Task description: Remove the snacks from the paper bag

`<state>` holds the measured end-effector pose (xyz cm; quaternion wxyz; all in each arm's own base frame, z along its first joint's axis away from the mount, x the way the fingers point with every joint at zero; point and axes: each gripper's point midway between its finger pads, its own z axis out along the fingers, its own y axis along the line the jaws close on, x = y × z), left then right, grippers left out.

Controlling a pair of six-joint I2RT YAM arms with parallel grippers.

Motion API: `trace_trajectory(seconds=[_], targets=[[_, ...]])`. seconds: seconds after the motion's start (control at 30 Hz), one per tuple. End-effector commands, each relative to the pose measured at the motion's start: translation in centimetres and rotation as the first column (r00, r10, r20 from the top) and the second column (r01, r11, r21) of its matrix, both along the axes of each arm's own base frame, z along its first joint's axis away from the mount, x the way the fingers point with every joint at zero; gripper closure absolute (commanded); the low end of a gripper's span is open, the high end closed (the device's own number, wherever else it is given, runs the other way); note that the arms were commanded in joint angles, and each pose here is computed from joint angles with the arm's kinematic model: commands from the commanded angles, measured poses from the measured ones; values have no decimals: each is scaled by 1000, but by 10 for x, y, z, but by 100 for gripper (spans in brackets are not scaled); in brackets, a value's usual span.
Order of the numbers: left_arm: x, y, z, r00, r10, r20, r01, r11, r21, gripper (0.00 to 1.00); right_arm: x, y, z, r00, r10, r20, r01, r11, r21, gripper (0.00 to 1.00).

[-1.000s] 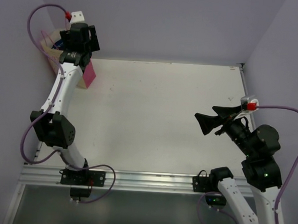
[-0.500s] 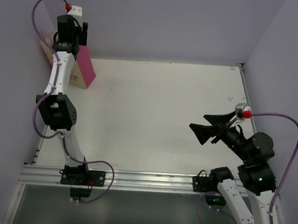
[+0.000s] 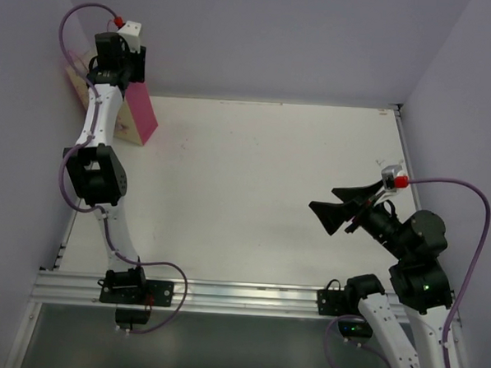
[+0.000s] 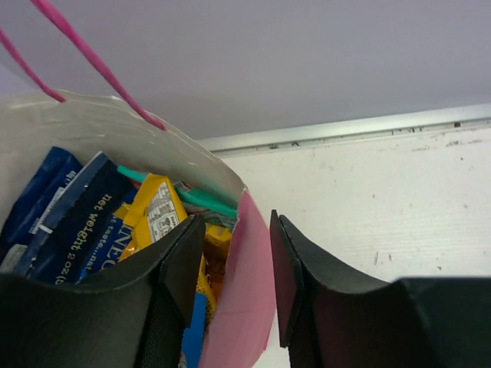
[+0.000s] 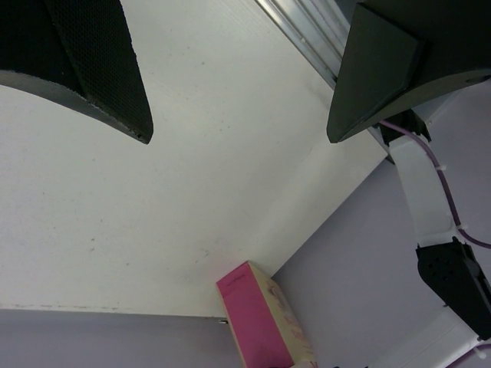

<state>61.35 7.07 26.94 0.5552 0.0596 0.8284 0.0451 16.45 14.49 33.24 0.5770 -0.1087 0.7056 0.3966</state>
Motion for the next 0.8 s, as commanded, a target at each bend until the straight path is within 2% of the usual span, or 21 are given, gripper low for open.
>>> trace_trajectory(seconds=[0.0,0.1,0.2,0.3,0.33,0.5,0.6,0.63,0.7,0.77], targets=[[0,-14,18,998,-57,29,58,997,-47,54,-1,2,7,1000,12,28,-12,1000,13,1],[-5,-20,22,996,-80,27,82,995,-62,62,0,2,4,1000,13,24,-14,1000,10,1],[-8,-24,24,995,-93,28,95,993,-71,76,0,2,2,1000,12,23,-12,1000,12,1],[-15,-34,34,992,-123,39,126,989,-82,97,-2,0,3,999,4,40,-5,1000,9,1],[-19,-40,34,991,-131,31,133,988,-82,100,-2,0,5,999,3,48,-3,1000,8,1],[-47,-80,54,984,-175,35,177,979,-98,100,-5,-2,9,996,-4,84,3,1000,5,1],[-83,-124,79,973,-226,50,230,965,-125,100,-8,-3,13,993,-4,116,4,1000,0,1],[-96,-150,67,962,-272,4,270,953,-140,100,-8,-4,14,992,-10,122,10,1000,-2,1],[-122,-176,76,948,-317,3,313,933,-177,100,-11,-6,16,989,-16,146,18,1000,-7,1],[-153,-220,55,913,-403,-62,378,895,-238,100,-11,-9,18,986,-27,163,29,1000,-11,1]])
